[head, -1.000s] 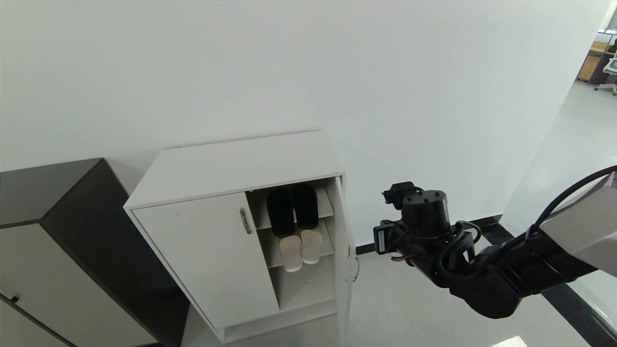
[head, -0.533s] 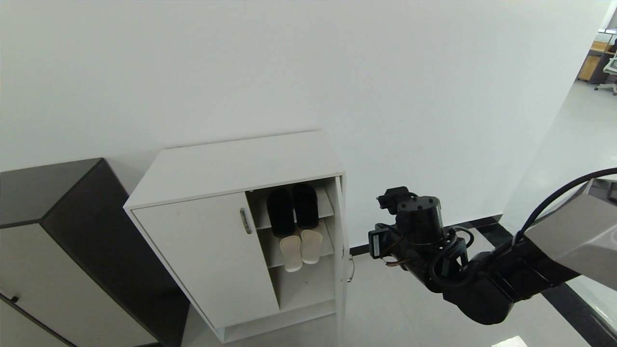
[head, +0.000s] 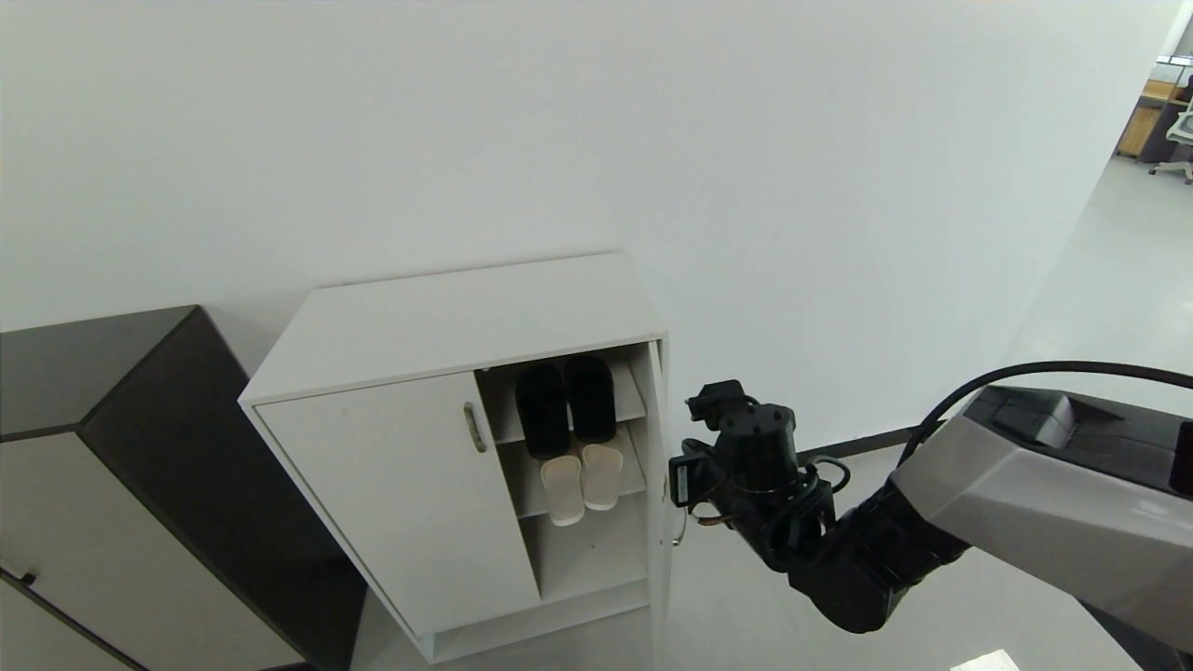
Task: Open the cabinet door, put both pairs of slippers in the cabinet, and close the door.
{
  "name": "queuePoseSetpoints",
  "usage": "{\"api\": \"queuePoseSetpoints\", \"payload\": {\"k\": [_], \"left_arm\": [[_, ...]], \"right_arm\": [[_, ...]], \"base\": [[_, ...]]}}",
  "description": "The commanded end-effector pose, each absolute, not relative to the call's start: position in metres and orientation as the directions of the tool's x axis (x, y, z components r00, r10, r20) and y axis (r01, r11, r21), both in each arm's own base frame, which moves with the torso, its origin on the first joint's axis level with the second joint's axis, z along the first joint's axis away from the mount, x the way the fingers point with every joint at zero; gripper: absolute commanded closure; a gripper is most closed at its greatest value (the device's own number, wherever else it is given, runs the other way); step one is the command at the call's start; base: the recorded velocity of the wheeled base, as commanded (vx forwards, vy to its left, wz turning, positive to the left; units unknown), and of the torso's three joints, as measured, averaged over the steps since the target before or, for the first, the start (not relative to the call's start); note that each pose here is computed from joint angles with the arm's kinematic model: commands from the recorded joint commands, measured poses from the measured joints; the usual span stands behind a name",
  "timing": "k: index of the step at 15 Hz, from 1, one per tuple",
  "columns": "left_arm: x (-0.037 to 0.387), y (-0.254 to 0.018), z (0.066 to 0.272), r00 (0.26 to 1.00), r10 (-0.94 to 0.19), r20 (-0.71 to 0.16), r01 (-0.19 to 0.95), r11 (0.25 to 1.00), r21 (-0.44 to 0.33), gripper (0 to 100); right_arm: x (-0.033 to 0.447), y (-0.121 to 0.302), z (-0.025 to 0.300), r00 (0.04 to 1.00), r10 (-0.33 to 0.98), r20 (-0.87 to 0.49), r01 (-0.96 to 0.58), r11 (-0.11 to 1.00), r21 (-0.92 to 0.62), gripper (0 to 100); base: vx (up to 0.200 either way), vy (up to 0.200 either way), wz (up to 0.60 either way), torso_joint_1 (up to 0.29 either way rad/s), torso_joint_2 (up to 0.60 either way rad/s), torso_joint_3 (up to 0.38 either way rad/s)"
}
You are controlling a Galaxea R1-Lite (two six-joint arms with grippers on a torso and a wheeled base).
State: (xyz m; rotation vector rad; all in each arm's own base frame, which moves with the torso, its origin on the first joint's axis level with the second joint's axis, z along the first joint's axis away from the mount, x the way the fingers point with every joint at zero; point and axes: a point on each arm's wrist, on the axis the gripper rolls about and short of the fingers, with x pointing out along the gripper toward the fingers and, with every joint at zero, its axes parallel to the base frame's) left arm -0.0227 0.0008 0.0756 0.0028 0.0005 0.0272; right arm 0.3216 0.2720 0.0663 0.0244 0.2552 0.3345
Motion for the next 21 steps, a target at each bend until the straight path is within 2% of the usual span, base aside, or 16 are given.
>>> {"api": "queuePoseSetpoints", "payload": {"k": [1,4,6,7,10,13,20,21], "left_arm": [[-0.023,0.001,0.076,1.0,0.028,0.0,-0.028,1.0,0.003,100],[-0.023,0.001,0.076,1.0,0.026,0.0,-0.026,1.0,0.003,100],[-0.023,0.001,0.076,1.0,0.028,-0.002,-0.028,1.0,0.003,100],[-0.023,0.001,0.076,1.0,0.028,0.0,-0.028,1.0,0.003,100],[-0.023,0.001,0.076,1.0,0.028,0.0,-0.028,1.0,0.003,100],[-0.023,0.001,0.076,1.0,0.028,0.0,-0.028,1.0,0.0,100],[-0.023,0.001,0.076,1.0,0.028,0.0,-0.028,1.0,0.002,100],[-0.023,0.001,0.076,1.0,0.028,0.0,-0.028,1.0,0.002,100]], "right_arm": [[0.317,0.282,0.062,0.904,0.358,-0.233,-0.344,0.933,0.101,100],[0.297,0.289,0.076,0.86,0.46,-0.219,-0.43,0.886,0.173,100],[0.27,0.277,0.091,0.77,0.593,-0.236,-0.552,0.804,0.223,100],[0.266,0.273,0.096,0.759,0.606,-0.238,-0.564,0.794,0.225,100],[0.265,0.251,0.097,0.78,0.569,-0.26,-0.563,0.82,0.105,100],[0.271,0.225,0.111,0.823,0.519,-0.232,-0.529,0.848,0.018,100],[0.266,0.219,0.116,0.828,0.519,-0.211,-0.534,0.845,-0.016,100],[0.266,0.219,0.116,0.828,0.519,-0.211,-0.534,0.845,-0.018,100]], "base": [[0.0,0.0,0.0,0.0,0.0,0.0],[0.0,0.0,0.0,0.0,0.0,0.0],[0.0,0.0,0.0,0.0,0.0,0.0],[0.0,0.0,0.0,0.0,0.0,0.0],[0.0,0.0,0.0,0.0,0.0,0.0],[0.0,0.0,0.0,0.0,0.0,0.0],[0.0,0.0,0.0,0.0,0.0,0.0],[0.0,0.0,0.6,0.007,0.0,0.007]]}}
